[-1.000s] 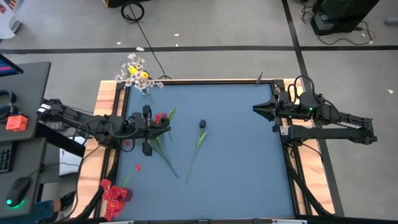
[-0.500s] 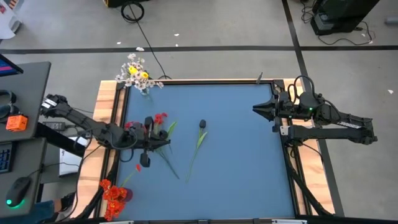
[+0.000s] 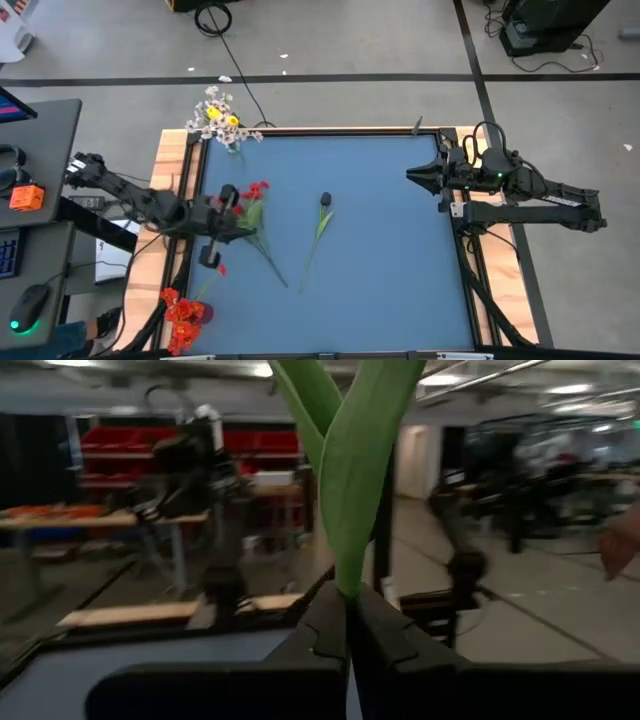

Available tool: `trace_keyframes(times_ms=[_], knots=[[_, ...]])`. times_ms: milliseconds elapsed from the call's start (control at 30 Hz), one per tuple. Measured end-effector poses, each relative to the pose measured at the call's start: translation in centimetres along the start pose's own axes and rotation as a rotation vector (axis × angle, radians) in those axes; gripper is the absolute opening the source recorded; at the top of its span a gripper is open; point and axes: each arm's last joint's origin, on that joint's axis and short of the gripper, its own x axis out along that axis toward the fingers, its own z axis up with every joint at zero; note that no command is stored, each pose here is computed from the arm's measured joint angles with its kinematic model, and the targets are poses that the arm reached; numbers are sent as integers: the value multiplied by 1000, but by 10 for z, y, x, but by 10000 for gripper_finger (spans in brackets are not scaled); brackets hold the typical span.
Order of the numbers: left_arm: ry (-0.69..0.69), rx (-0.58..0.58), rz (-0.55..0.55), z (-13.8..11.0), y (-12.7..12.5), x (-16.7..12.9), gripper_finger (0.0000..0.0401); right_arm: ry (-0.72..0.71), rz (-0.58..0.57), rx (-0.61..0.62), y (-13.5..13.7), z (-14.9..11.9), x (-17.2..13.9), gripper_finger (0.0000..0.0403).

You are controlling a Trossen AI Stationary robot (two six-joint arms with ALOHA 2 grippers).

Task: Sort flowers into vase by color
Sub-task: Put the top black flower into the red vase

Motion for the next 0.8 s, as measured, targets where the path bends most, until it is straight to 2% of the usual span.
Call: trace_keyframes(times_ms=[300, 667, 800], knots=[[135, 6, -280, -2, -6, -42, 5, -2, 1, 0, 0, 0, 0, 73], [143, 40, -414, -8, -3, -80, 5, -2, 1, 0, 0, 0, 0, 73], [170, -27, -556, -24, -7, -87, 5, -2, 1, 0, 0, 0, 0, 73]])
